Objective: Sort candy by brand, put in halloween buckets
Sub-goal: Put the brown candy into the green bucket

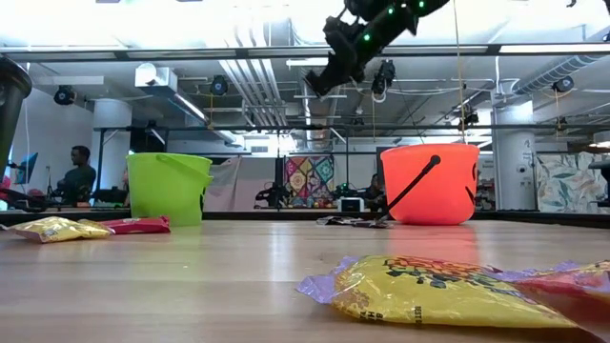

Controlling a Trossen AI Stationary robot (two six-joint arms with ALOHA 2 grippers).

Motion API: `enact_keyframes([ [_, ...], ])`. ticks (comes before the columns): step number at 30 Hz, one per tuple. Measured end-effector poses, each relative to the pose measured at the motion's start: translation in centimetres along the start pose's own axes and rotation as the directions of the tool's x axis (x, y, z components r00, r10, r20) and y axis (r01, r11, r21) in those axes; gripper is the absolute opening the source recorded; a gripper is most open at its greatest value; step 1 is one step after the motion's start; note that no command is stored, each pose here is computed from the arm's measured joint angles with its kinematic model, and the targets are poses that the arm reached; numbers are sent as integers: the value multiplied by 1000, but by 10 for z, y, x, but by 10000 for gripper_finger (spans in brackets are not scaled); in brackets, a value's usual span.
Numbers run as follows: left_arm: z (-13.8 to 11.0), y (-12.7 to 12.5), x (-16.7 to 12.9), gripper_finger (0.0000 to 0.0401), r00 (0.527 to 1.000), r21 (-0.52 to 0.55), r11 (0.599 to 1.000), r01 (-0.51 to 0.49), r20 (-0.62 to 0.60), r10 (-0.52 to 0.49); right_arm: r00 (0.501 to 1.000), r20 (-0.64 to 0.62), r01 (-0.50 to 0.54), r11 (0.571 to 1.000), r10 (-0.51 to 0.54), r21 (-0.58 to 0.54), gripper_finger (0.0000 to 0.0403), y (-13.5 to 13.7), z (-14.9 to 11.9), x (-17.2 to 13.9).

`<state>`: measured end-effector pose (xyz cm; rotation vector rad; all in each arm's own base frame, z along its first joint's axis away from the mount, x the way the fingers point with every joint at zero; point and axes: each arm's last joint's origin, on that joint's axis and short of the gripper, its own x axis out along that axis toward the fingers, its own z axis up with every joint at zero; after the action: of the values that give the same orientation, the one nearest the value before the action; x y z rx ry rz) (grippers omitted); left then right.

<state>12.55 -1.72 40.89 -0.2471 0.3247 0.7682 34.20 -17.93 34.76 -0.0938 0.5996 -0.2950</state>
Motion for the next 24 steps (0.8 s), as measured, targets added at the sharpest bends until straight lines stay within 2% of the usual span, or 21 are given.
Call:
enact_keyframes([
  [4, 19, 14, 5, 122, 997, -84, 994, -76, 3, 77, 998, 67, -16, 999, 18, -32, 28, -25, -4, 8],
  [7, 26, 19, 9, 116, 998, -137, 988, -66, -23, 63, 994, 86, -64, 998, 64, -3, 28, -38, -11, 11],
  [12, 25, 19, 13, 115, 997, -114, 991, -75, -32, 72, 986, 118, -120, 993, 120, -3, 28, -47, -14, 13],
  [14, 24, 15, 18, 115, 996, -122, 989, -89, -8, 88, 952, 183, -251, 968, 247, -2, 28, -43, -12, 19],
  [16, 27, 9, 26, 115, 996, -127, 989, -75, 34, 79, 858, 289, -443, 897, 425, -4, 28, -34, -5, 30],
  [17, 27, 5, 32, 115, 996, -110, 992, -61, 53, 67, 815, 325, -507, 862, 481, -5, 28, -27, -2, 36],
  [19, 27, -3, 48, 115, 996, -68, 998, -13, 83, 18, 776, 358, -553, 833, 520, -12, 28, -14, 3, 49],
  [22, 21, -3, 74, 115, 990, -29, 996, 89, 109, -85, 780, 379, -534, 845, 498, -12, 28, -6, 6, 57],
  [24, 21, 6, 87, 115, 968, -42, 977, 209, 154, -200, 786, 392, -515, 857, 479, -15, 28, -8, 10, 52],
])
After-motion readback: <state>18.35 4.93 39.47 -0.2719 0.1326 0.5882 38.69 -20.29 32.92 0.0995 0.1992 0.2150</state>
